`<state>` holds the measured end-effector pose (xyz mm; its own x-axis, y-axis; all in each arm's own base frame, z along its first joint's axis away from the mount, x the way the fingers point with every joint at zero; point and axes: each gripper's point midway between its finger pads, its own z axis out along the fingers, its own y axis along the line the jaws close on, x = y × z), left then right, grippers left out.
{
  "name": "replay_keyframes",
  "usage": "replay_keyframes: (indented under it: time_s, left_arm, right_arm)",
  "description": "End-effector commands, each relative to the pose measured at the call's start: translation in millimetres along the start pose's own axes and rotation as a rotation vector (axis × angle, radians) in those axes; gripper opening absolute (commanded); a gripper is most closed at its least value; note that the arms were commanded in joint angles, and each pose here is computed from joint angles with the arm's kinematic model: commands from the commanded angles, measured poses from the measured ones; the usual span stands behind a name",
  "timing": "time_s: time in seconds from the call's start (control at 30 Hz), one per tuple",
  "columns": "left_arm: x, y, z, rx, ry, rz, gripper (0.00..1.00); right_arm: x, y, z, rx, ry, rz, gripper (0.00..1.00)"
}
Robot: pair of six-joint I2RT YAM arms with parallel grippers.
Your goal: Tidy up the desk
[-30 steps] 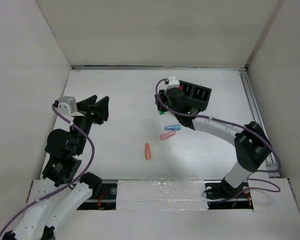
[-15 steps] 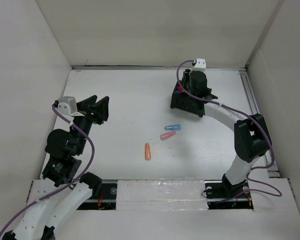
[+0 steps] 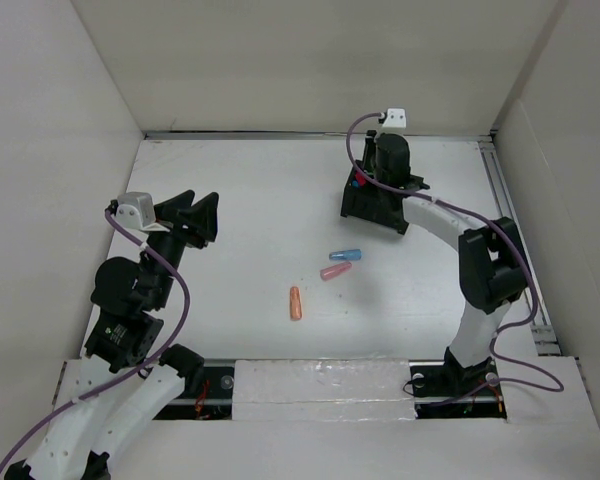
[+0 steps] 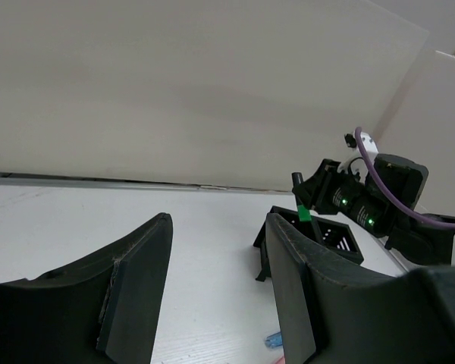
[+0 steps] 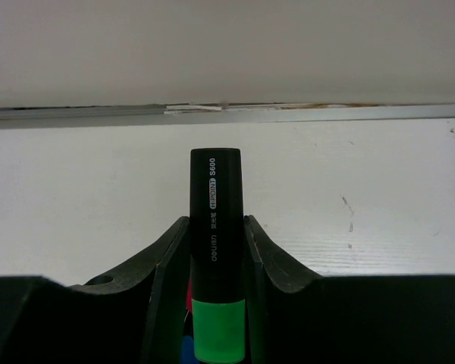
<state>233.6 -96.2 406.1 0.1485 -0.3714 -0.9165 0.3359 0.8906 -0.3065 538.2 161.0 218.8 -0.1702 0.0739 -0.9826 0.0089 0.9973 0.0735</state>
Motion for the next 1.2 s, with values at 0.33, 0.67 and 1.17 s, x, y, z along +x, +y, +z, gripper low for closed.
replay_keyframes:
  time_s: [0.33,0.67,1.17]
  left_arm:
    - [-11,-3,3,0.006,-0.046,-0.013,0.48]
    - [-13,-4,2,0.014,-0.052,-0.013,0.48]
    - [-21,-2,-4,0.005,-0.077,-0.02,0.49]
  right_arm:
    - [-3,7,-14,0.017,-0.044,-0.019,0.43]
    - [-41,44,-82,-0.139,-0.111,0.115,0.5]
    - [142,170,-259,-0.638,0.469,-0.118,0.74]
